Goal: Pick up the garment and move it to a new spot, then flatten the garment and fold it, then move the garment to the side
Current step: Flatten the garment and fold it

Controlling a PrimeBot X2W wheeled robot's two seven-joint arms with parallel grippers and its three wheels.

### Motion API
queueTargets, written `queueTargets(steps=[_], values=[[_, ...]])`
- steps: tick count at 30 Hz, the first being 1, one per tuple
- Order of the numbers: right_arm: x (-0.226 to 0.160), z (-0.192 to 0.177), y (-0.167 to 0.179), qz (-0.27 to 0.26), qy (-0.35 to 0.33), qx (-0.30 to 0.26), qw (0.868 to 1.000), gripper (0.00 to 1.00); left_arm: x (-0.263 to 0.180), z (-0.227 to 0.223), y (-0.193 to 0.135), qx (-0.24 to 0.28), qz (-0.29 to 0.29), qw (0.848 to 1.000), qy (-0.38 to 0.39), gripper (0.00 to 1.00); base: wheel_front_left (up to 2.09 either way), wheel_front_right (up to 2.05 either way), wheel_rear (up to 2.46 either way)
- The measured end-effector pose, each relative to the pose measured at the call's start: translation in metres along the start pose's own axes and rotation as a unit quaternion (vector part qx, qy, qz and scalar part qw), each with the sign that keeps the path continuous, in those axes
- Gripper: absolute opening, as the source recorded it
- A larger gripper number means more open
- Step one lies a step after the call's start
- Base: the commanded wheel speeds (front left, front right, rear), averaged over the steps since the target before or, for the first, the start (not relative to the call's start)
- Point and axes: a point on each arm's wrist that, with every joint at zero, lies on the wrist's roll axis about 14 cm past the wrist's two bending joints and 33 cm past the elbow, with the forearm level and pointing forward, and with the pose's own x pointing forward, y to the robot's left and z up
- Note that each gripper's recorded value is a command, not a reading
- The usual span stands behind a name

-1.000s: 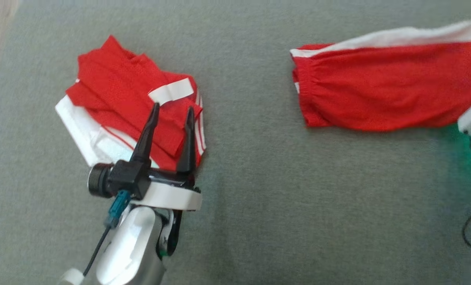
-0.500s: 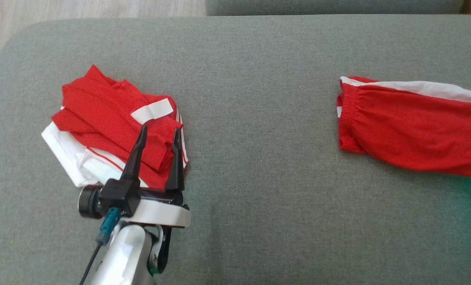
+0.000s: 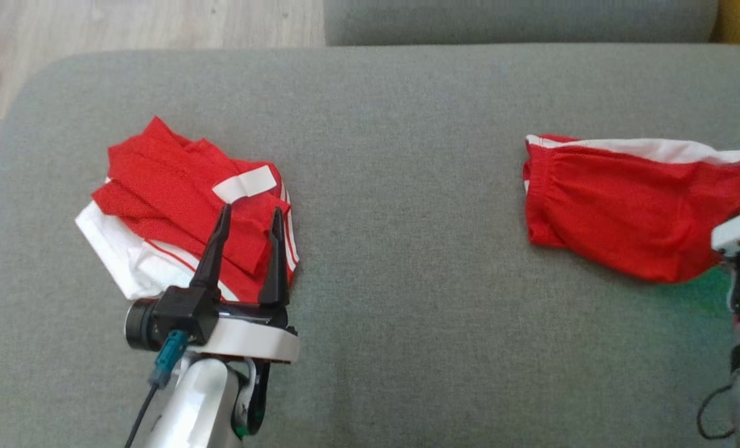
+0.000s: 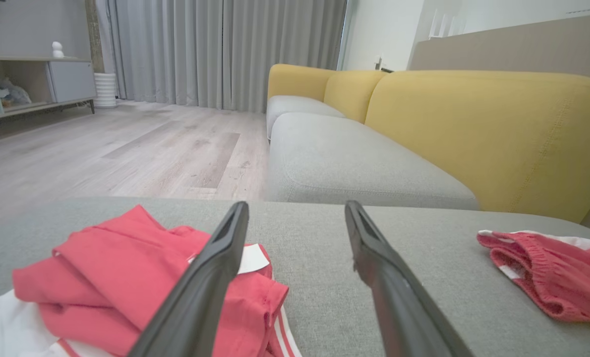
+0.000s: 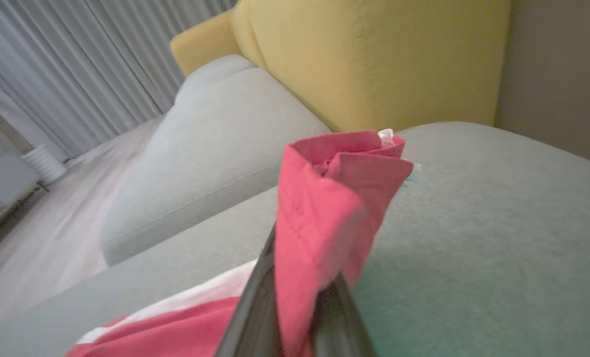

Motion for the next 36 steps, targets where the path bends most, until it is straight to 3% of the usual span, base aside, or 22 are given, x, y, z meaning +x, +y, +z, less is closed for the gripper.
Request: queueTargets(steps=[12,19,26,33,34,35,36], values=[[-0.018,0.010,0.107,0.155,-0.020,0.021,0.988,0.00,-0.029,0.010,0.012,0.007,0.023,1.000,-0.010,1.00,0.00,0.00,0.00],[-0.024,-0.017,0.160,0.225,0.018,-0.001,0.974,0.00,-0.042,0.007,0.031,0.009,0.054,0.998,-0.005,1.00,0.00,0.00,0.00],[-0.037,-0.074,0.177,0.262,0.094,-0.059,0.959,0.00,-0.050,0.012,0.047,0.009,0.080,0.997,-0.011,1.00,0.00,0.00,0.00],[-0.056,-0.118,0.157,0.271,0.165,-0.133,0.939,0.00,-0.049,0.019,0.052,0.013,0.086,0.996,-0.022,1.00,0.00,0.00,0.00],[-0.058,-0.120,0.154,0.272,0.167,-0.143,0.937,0.81,-0.048,0.019,0.051,0.012,0.084,0.996,-0.022,1.00,0.00,0.00,0.00],[-0.059,-0.121,0.152,0.272,0.169,-0.147,0.936,1.00,-0.047,0.019,0.049,0.012,0.081,0.996,-0.023,1.00,0.00,0.00,0.00],[-0.061,-0.122,0.150,0.272,0.170,-0.151,0.935,1.00,-0.046,0.019,0.047,0.012,0.077,0.997,-0.023,1.00,0.00,0.00,0.00]])
